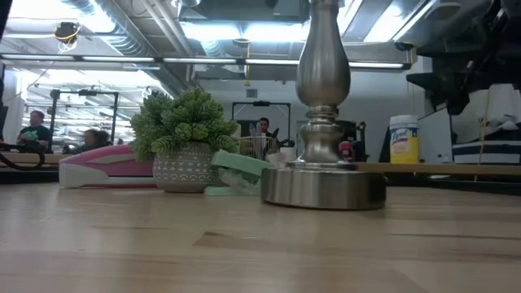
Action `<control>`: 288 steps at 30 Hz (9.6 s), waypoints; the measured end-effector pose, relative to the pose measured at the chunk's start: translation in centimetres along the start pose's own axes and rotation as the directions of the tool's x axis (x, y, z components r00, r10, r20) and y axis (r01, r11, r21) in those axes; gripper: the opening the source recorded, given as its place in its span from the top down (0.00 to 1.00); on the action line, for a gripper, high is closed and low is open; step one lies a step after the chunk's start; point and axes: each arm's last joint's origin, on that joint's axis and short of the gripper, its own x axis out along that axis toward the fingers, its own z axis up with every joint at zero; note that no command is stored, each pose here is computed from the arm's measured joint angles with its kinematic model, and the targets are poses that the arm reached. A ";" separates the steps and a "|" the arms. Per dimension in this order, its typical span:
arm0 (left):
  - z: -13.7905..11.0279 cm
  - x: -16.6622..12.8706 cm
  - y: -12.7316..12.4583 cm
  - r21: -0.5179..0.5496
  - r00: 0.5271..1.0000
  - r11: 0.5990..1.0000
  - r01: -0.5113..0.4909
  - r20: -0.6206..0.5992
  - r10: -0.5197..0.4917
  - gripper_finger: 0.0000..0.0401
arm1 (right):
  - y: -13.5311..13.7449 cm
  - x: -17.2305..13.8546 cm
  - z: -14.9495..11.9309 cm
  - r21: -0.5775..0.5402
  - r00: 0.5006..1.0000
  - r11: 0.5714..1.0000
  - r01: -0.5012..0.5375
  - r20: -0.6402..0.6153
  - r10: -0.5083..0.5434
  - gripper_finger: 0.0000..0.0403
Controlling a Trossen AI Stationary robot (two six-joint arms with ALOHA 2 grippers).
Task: Screw lightbulb
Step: Insert the lightbulb into the lamp
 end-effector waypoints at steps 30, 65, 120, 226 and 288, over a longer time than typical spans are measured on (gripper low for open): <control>-0.2 0.7 1.6 -0.038 0.998 0.998 -0.055 -0.014 0.055 0.47 | 0.0 0.0 0.0 0.000 1.000 1.000 0.001 -0.001 -0.001 0.37; -1.3 -8.0 -0.5 -0.141 0.934 0.990 -0.034 -0.358 -0.019 0.39 | 0.3 0.5 1.7 0.069 0.976 0.979 0.191 0.095 -0.197 0.37; -1.9 -8.5 -0.6 -0.123 0.911 0.991 -0.057 -0.412 0.001 0.39 | -13.6 24.6 5.2 -0.290 0.541 0.755 0.588 -0.554 -0.633 0.37; -1.9 -8.4 -0.6 -0.196 0.913 0.976 -0.095 -0.407 0.007 0.39 | -10.6 22.1 6.0 -0.333 0.397 0.806 0.489 -0.738 -0.546 0.71; 2.6 -10.5 -5.3 -0.102 0.979 0.985 -0.138 0.137 0.152 0.39 | 10.6 10.7 20.1 -0.339 0.882 0.829 -0.446 -0.009 0.471 0.71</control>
